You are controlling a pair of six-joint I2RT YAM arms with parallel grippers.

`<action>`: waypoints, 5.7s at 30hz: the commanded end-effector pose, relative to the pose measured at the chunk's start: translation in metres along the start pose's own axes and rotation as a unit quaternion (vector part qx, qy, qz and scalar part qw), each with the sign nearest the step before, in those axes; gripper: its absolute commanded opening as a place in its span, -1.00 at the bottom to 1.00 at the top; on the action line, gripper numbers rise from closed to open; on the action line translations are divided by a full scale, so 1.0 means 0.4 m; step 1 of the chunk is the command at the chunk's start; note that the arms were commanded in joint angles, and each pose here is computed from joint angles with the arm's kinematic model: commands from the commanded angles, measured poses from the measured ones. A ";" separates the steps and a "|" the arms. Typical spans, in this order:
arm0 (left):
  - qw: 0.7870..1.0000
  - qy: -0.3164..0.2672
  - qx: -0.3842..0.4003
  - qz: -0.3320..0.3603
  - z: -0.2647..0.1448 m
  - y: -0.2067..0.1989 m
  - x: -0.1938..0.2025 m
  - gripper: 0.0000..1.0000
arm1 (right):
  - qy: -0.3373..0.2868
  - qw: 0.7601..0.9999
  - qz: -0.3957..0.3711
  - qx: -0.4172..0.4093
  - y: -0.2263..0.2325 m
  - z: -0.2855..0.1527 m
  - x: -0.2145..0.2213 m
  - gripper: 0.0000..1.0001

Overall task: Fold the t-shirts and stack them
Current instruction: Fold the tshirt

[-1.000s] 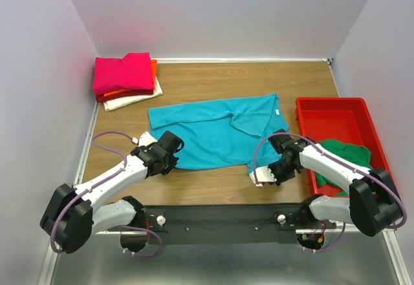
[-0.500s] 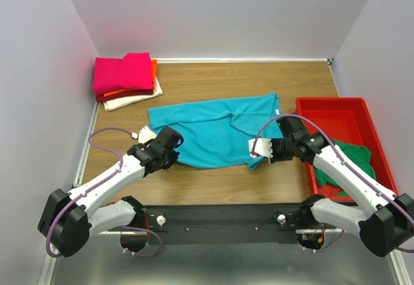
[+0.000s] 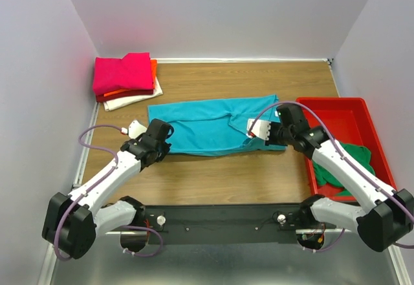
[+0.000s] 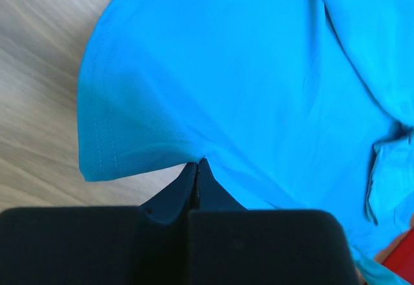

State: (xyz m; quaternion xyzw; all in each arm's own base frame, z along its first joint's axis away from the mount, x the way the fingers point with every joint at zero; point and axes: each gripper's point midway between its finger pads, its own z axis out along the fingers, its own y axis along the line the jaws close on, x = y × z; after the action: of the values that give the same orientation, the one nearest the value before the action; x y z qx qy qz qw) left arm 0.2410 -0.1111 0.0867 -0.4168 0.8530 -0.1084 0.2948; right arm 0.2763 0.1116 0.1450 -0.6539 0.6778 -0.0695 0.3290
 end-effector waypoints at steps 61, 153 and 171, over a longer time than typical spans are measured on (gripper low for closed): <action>0.994 -0.038 -0.058 0.082 0.282 -0.172 -0.252 -0.50 | 0.043 0.989 0.117 0.084 -0.310 0.303 0.001 -0.99; 0.861 -0.313 0.173 0.362 -0.184 -0.187 -0.458 0.54 | -0.183 0.943 0.025 -0.277 0.183 0.265 -0.435 0.61; 0.860 -0.315 0.174 0.363 -0.188 -0.187 -0.459 0.54 | -0.169 0.946 0.016 -0.275 0.199 0.291 -0.439 0.61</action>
State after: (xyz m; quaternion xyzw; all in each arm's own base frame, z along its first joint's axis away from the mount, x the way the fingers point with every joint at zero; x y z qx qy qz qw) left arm 0.3309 -0.0169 0.2403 -0.0411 0.7857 0.0041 0.6172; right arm 0.2587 0.3222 0.0846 -0.7051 0.6143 0.2488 0.2520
